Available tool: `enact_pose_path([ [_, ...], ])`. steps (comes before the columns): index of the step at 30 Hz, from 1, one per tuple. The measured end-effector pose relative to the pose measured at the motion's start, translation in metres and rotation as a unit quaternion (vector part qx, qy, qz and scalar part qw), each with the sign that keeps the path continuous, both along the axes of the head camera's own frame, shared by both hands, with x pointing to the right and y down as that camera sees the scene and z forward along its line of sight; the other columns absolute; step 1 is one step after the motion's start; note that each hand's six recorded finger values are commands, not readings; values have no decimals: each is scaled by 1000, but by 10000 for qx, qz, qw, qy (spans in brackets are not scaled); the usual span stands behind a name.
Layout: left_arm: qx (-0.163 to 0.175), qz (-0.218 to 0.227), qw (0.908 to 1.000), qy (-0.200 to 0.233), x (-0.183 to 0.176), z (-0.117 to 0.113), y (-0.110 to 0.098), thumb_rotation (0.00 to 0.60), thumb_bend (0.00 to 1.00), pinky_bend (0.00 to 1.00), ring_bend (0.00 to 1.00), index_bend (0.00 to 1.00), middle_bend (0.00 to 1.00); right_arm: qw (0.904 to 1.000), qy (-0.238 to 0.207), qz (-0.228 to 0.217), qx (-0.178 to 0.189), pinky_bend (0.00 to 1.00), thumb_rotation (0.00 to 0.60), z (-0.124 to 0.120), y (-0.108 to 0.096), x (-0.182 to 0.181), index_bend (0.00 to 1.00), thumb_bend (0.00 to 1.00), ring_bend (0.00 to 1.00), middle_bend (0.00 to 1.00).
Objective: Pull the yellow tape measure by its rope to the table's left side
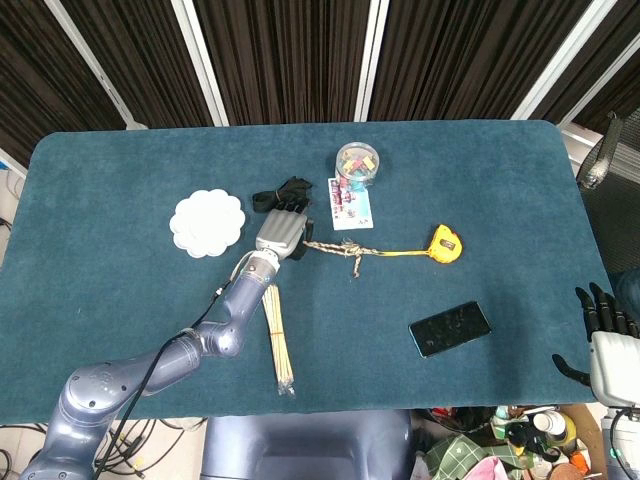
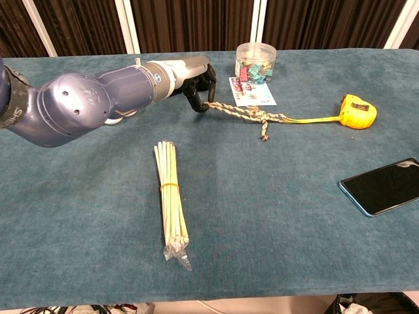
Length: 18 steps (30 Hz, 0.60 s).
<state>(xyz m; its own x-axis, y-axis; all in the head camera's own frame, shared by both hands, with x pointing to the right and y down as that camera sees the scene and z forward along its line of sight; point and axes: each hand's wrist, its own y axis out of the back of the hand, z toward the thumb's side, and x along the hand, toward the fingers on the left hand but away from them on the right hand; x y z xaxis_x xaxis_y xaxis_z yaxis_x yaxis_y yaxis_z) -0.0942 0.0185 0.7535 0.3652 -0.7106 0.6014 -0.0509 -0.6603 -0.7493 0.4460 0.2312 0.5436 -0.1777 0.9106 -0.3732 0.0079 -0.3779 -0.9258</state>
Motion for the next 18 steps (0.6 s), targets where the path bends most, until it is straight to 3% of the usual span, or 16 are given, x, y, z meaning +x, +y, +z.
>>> enact_pose_path([
  [18, 116, -44, 9999, 50, 1, -8, 2, 600, 499, 0, 0, 646, 94, 10000, -13, -2, 19, 157, 600, -1, 0, 1, 10, 72, 65, 0],
])
